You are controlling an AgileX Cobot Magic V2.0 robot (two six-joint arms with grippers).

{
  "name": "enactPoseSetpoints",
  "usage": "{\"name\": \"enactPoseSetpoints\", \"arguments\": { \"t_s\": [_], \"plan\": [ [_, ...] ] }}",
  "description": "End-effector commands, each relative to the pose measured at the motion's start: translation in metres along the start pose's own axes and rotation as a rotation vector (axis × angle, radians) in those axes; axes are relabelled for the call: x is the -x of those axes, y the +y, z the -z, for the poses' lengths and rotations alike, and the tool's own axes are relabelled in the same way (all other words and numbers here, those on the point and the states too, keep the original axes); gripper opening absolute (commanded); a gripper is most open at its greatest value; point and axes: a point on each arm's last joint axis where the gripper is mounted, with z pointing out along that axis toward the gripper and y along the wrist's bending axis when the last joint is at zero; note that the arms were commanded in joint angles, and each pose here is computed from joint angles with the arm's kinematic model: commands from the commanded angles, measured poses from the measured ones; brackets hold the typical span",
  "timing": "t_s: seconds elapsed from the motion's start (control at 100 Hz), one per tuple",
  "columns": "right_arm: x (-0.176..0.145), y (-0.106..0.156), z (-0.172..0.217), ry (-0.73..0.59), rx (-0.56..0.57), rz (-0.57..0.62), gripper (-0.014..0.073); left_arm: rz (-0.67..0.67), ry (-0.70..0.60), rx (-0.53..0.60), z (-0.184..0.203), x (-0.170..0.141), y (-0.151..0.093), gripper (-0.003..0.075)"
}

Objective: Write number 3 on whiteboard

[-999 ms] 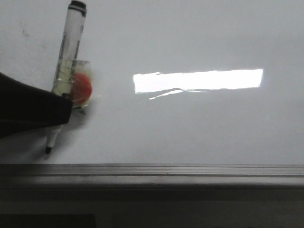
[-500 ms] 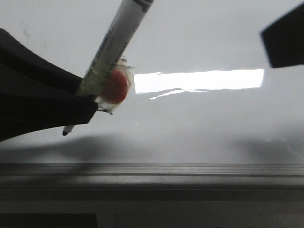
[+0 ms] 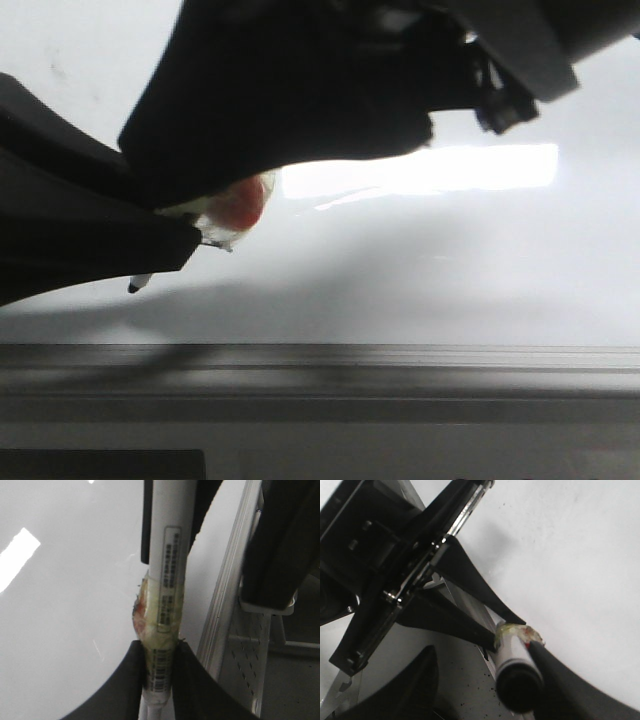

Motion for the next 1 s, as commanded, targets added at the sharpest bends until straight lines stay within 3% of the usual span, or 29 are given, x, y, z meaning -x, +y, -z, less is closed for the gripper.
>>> {"name": "enactPoseSetpoints", "arguments": {
  "t_s": [0.0, 0.13, 0.23, 0.3, 0.43, 0.52, 0.61, 0.78, 0.84, 0.989],
  "plan": [
    [0.026, -0.001, 0.008, -0.145, -0.023, 0.025, 0.0352, -0.015, -0.091, 0.016, 0.001, 0.015, 0.006, -0.0020],
    [0.027, -0.001, 0.009, -0.147, -0.024, 0.025, 0.0350, -0.017, -0.091, 0.015, 0.001, 0.015, 0.006, -0.0020],
    [0.027, -0.001, 0.008, -0.145, -0.023, 0.025, 0.0300, -0.017, -0.091, 0.015, 0.001, 0.015, 0.006, -0.0020],
    [0.026, -0.001, 0.008, -0.138, -0.021, 0.025, 0.0208, -0.017, -0.091, 0.015, 0.001, 0.015, 0.006, -0.0020],
    [0.023, 0.000, 0.007, -0.105, -0.012, 0.026, -0.0066, -0.018, -0.091, 0.015, 0.001, 0.015, 0.006, -0.0020],
    [0.022, 0.000, 0.007, -0.091, -0.008, 0.024, -0.0062, -0.009, -0.091, 0.018, 0.001, 0.015, 0.006, -0.0013],
    [0.021, 0.000, 0.007, -0.085, -0.006, 0.024, -0.0062, 0.015, -0.091, 0.024, 0.001, 0.015, 0.006, 0.0073],
    [0.024, 0.000, 0.009, -0.094, -0.008, 0.022, -0.0066, 0.127, -0.115, 0.072, 0.009, 0.019, 0.011, 0.0386],
    [0.029, -0.003, 0.012, -0.091, -0.013, 0.011, -0.0066, 0.148, -0.111, 0.091, 0.015, 0.020, 0.013, 0.0422],
    [0.051, -0.019, 0.024, -0.098, -0.059, -0.016, -0.0066, 0.162, -0.080, 0.134, 0.036, 0.020, 0.016, 0.0421]
  ]
}}
